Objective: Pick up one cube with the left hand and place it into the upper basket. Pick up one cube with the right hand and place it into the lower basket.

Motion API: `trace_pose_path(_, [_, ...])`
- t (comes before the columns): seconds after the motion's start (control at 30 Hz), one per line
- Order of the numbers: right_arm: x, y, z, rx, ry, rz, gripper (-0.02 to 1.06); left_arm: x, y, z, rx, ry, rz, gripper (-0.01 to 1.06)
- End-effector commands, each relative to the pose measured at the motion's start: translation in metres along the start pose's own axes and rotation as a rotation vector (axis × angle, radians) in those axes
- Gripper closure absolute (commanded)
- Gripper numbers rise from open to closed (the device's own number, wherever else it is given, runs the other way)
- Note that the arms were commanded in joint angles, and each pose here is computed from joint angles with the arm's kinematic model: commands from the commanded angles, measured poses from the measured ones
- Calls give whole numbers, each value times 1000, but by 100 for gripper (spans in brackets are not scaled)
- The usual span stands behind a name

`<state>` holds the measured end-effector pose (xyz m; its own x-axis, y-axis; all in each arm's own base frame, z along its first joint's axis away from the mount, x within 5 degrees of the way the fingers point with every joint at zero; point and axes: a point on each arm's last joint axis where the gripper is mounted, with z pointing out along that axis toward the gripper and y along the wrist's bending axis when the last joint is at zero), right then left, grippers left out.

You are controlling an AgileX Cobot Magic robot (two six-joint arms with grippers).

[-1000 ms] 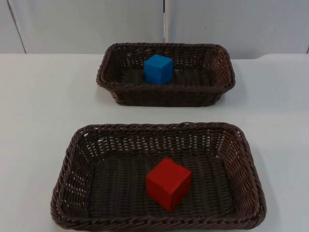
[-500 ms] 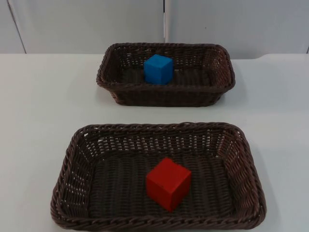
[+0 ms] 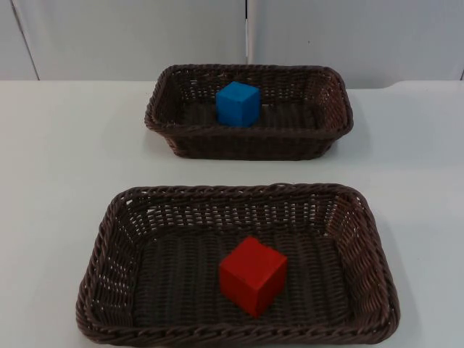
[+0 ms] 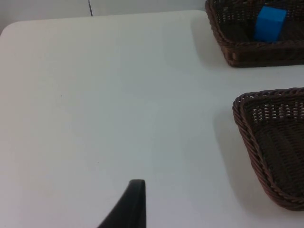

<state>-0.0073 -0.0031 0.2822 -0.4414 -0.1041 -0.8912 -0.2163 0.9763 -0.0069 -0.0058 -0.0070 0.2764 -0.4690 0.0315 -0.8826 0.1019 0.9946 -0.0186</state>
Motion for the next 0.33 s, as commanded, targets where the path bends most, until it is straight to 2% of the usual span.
trace_pose_path(0.0, [1,1,1,35,3,19,-1,1,0,1,-4,2,-7,0])
trace_pose_path(0.1, [1,1,1,106,3,55,-1,1,0,1,-4,2,-7,0])
trace_pose_path(0.3, [1,2,1,157,3,81,-1,1,0,1,-4,2,-7,0])
